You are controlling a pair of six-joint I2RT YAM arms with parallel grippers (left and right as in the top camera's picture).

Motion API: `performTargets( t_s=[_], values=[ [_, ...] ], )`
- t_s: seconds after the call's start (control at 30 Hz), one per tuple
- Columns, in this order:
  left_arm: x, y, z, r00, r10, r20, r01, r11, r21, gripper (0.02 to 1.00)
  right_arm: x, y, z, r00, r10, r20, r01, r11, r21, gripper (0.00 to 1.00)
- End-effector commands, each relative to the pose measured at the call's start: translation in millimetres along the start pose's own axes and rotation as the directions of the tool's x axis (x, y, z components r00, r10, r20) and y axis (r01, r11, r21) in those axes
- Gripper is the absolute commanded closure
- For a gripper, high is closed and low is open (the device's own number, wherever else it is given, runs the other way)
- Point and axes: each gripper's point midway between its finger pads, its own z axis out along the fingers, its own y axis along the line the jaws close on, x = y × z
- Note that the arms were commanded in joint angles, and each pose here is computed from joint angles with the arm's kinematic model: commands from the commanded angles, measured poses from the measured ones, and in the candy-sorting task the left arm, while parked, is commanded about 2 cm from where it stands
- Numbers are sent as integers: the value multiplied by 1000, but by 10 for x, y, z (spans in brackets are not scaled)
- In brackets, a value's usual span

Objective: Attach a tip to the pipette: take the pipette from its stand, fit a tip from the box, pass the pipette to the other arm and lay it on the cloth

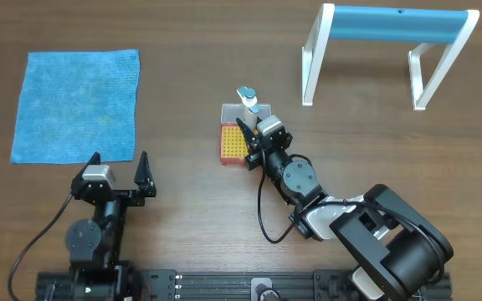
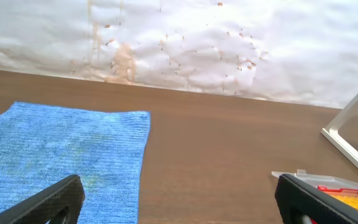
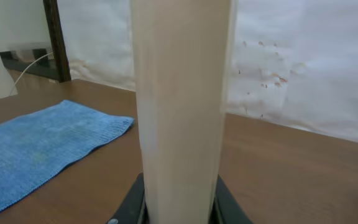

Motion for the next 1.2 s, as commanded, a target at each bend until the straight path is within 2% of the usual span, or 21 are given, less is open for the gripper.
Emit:
performTargets(
  t_s=[0.03,0.7,1.2],
  values=[
    [14,-23,-2,1000,1,-4,-1,1000,14,23,38,-1,-10,1000,-4,-5,4,1000,7,930],
    [14,-23,-2,1000,1,-4,-1,1000,14,23,85,-1,-3,1000,3,-11,-3,1000,6,928],
    [14,-23,-2,1000,1,-4,-1,1000,14,23,437,-39,-15,992,0,-126,3,1000,27,928]
  ],
)
